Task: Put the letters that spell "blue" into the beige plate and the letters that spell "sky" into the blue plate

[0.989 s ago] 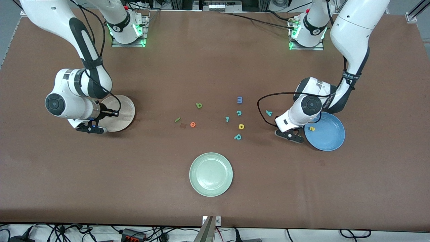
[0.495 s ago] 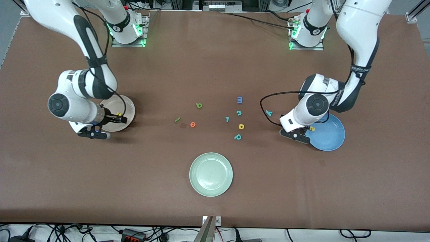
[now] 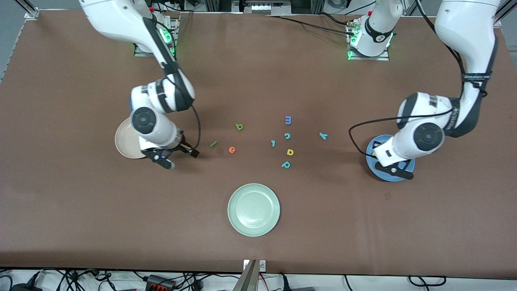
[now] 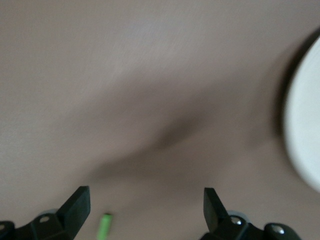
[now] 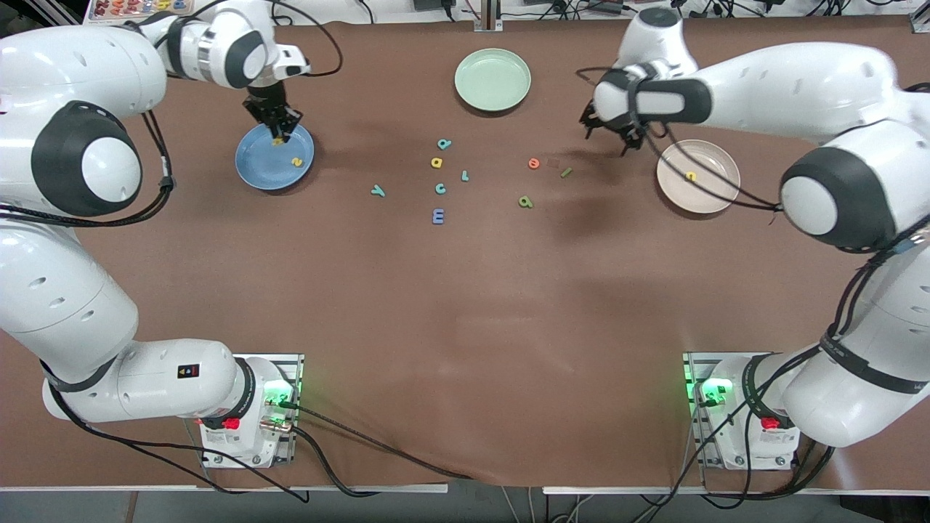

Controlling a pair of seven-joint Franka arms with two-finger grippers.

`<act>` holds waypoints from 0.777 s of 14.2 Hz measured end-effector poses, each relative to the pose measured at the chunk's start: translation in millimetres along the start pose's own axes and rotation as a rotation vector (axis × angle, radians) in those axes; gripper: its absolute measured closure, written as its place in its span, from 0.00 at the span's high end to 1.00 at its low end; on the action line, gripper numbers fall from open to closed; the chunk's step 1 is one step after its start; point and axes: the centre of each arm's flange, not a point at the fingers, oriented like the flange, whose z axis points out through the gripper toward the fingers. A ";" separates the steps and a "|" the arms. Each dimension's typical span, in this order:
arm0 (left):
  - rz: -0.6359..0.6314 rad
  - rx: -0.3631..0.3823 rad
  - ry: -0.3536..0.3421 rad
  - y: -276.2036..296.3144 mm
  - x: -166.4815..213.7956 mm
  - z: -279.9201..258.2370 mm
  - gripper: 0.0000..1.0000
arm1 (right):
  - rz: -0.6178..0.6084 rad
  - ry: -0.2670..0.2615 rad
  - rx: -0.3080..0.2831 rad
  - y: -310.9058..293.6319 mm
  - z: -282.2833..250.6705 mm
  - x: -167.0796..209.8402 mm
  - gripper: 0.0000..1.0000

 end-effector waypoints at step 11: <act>-0.013 -0.027 0.017 -21.5 -18.6 64.8 0.63 | 0.201 0.048 0.044 -38.2 43.0 -58.7 0.47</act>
